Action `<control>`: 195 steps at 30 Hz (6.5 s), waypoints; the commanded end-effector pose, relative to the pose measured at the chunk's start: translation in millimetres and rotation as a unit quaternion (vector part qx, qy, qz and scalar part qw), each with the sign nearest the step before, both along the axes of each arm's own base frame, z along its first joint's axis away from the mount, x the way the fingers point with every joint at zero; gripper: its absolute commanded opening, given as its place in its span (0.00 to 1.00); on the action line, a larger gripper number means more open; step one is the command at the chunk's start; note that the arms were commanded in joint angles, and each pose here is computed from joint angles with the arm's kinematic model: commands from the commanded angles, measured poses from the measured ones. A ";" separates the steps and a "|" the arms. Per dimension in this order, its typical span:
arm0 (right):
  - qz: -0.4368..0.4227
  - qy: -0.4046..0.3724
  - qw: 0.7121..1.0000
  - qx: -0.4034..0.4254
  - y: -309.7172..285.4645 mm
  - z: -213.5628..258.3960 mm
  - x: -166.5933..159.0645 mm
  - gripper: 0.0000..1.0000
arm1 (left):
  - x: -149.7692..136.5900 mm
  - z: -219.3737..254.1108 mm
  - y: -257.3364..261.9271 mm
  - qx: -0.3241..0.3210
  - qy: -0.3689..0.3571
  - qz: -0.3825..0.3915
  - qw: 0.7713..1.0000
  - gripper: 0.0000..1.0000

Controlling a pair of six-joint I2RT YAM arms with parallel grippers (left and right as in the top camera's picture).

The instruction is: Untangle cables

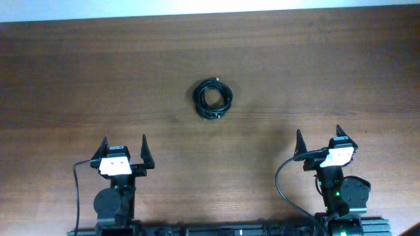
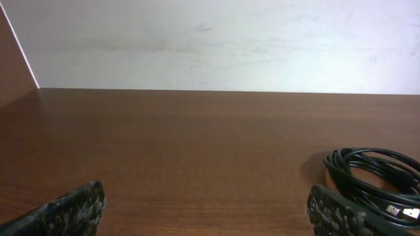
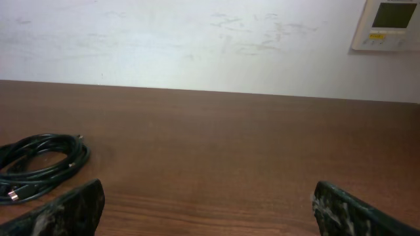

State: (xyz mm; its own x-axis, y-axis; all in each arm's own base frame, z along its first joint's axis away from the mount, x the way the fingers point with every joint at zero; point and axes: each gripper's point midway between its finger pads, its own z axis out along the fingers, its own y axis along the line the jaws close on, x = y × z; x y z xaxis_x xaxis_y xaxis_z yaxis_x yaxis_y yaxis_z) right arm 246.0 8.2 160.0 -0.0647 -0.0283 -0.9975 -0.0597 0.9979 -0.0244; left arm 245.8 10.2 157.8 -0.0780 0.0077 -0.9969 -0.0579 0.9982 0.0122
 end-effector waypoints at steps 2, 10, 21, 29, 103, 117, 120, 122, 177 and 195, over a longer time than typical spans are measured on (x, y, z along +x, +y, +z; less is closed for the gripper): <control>0.000 0.003 1.000 0.000 0.3 -2.6 -0.2 0.99 | -0.3 -0.8 3.4 0.003 0.000 0.008 1.000 0.99; 0.000 0.003 1.000 0.000 0.3 -2.6 -0.2 0.98 | -0.3 -0.9 3.4 0.003 0.000 0.008 1.000 0.99; 0.000 0.003 1.000 0.000 0.3 -2.6 -0.2 0.98 | -0.3 -0.9 3.4 0.003 0.000 0.008 1.000 0.99; 0.000 0.003 1.000 0.000 0.3 -2.7 -0.2 0.98 | -0.3 -0.9 3.4 0.003 0.000 0.008 1.000 0.99; 0.211 0.082 0.974 -0.012 66.7 198.8 -45.6 0.99 | 65.1 208.7 -102.0 0.016 0.175 -0.327 0.928 0.99; 0.413 0.488 0.729 0.245 152.8 103.8 12.4 0.98 | 141.5 37.2 -148.4 -0.249 0.558 -0.319 0.725 0.99; 0.391 0.567 0.692 0.216 173.8 57.0 15.6 0.98 | 143.8 -8.4 -163.9 -0.248 0.604 -0.315 0.688 0.99; 0.361 0.609 0.670 0.223 185.3 35.1 19.3 0.98 | 156.1 -47.6 -160.6 -0.223 0.627 -0.278 0.693 0.99; 0.141 0.517 0.810 0.238 194.7 83.9 128.8 0.04 | 130.6 11.3 -206.6 -0.165 0.660 -0.387 0.623 0.07; 0.043 0.540 0.820 0.185 161.2 115.3 121.8 0.57 | 156.9 -12.7 -186.0 -0.134 0.669 -0.289 0.672 0.54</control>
